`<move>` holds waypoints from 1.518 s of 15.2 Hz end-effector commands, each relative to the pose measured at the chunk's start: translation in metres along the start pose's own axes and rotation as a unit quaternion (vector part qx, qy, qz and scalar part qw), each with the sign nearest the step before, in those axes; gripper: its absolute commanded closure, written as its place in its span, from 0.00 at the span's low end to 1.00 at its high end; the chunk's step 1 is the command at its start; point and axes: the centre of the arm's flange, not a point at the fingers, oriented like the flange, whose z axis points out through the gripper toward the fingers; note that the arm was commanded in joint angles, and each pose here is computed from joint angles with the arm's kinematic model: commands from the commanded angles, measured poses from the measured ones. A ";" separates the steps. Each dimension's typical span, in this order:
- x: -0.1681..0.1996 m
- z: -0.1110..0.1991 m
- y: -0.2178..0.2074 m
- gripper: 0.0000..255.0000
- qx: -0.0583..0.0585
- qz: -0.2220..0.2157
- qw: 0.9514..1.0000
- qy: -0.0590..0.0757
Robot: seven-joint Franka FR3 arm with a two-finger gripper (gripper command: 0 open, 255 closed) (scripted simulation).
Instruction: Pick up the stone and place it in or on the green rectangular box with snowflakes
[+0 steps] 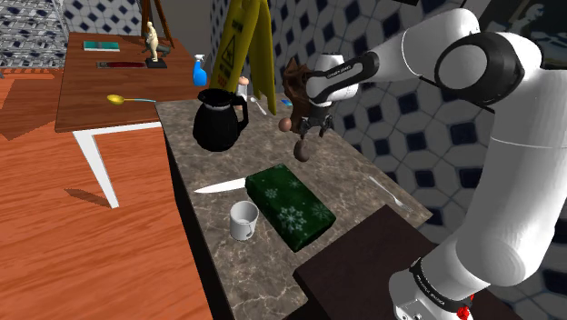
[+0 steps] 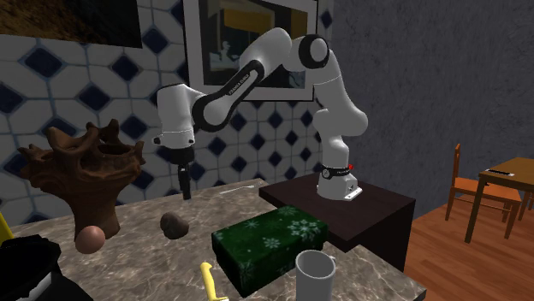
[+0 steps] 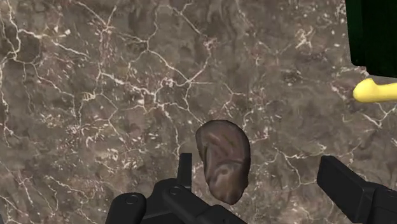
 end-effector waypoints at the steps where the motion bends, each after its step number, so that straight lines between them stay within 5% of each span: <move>1: 0.020 0.020 -0.001 0.00 -0.002 0.005 1.000 -0.003; 5: 0.059 0.057 0.002 0.00 -0.006 0.015 1.000 -0.007; 12: 0.058 0.094 0.002 0.00 -0.006 0.015 1.000 -0.007; 21: 0.058 0.097 0.002 0.00 -0.006 0.015 1.000 -0.007; 22: 0.058 0.097 0.002 1.00 -0.006 0.015 1.000 -0.007; 23: 0.058 0.097 0.002 1.00 -0.006 0.015 1.000 -0.007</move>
